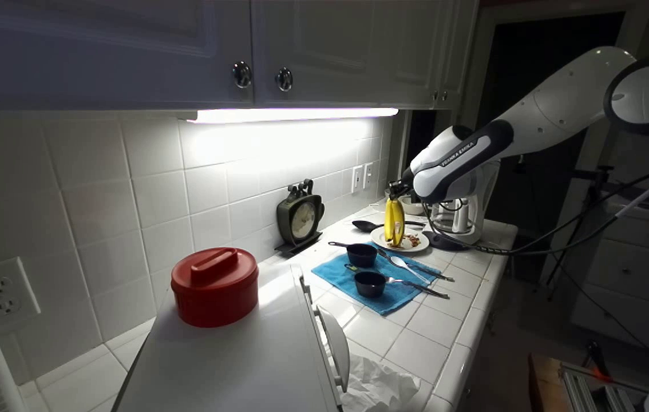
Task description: Remove the bananas from the white plate and put them on the blue towel
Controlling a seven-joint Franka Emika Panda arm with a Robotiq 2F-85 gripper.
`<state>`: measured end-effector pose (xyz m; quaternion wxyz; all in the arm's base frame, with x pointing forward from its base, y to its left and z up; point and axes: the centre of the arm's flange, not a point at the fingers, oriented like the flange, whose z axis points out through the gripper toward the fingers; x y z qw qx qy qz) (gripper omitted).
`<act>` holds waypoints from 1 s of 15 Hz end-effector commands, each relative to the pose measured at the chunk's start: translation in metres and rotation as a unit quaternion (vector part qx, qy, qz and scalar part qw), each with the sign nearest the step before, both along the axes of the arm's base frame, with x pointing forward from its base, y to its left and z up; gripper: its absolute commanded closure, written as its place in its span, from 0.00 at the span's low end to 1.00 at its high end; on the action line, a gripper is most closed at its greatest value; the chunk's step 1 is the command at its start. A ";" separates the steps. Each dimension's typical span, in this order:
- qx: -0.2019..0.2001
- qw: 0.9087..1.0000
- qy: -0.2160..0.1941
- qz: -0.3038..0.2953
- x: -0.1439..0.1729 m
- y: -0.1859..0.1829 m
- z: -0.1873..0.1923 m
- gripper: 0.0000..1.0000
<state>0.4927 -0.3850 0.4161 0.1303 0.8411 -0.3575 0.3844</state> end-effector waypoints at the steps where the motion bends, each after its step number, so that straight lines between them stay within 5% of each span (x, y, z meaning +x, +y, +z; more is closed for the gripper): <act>1: -0.013 1.000 0.003 0.025 -0.025 0.035 0.029 0.94; 15: 0.051 0.982 0.096 0.152 -0.045 0.132 0.012 0.94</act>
